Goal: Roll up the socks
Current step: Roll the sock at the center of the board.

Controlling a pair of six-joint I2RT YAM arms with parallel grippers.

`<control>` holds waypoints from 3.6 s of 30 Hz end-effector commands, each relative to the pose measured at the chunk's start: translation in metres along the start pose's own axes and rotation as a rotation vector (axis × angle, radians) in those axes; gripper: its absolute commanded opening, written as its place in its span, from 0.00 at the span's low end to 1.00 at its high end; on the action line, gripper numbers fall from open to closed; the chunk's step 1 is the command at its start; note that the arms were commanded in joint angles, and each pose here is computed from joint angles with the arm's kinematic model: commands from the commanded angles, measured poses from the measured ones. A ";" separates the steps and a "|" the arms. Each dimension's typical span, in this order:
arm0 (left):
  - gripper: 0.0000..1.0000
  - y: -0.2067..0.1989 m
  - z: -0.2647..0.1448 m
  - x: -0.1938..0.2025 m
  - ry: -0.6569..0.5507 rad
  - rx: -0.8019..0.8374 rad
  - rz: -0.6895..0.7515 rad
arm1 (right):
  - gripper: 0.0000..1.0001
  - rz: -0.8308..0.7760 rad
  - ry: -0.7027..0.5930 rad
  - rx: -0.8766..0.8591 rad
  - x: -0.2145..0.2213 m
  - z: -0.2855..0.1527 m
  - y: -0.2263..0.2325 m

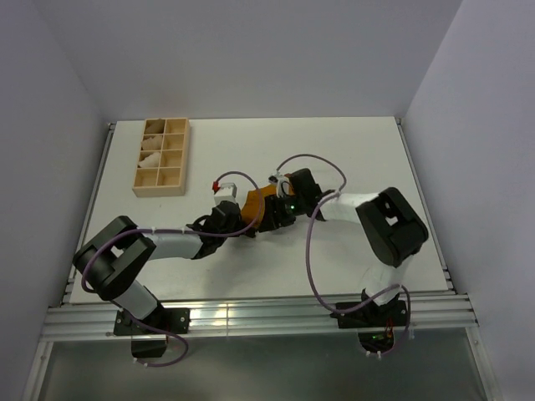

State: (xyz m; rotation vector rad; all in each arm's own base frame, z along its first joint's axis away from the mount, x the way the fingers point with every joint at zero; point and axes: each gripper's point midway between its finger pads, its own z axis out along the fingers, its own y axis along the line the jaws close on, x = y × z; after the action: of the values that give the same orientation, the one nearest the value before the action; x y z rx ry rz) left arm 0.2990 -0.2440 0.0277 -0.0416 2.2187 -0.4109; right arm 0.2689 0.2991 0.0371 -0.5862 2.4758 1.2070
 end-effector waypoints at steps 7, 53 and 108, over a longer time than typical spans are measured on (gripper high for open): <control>0.00 0.004 0.006 0.006 0.053 -0.013 0.031 | 0.60 -0.344 -0.418 0.391 -0.031 -0.071 0.002; 0.00 0.006 0.012 0.028 0.263 0.063 0.026 | 0.57 -1.104 -0.422 0.789 0.013 0.035 0.041; 0.22 0.021 0.002 0.011 0.239 0.042 -0.116 | 0.00 -0.775 -0.136 0.516 0.026 0.061 -0.007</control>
State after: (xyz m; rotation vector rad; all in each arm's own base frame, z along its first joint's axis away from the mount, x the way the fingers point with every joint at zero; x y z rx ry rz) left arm 0.3136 -0.2455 0.0269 -0.0622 2.3708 -0.6236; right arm 0.2747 0.3516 0.0181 -1.0455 1.8067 0.1836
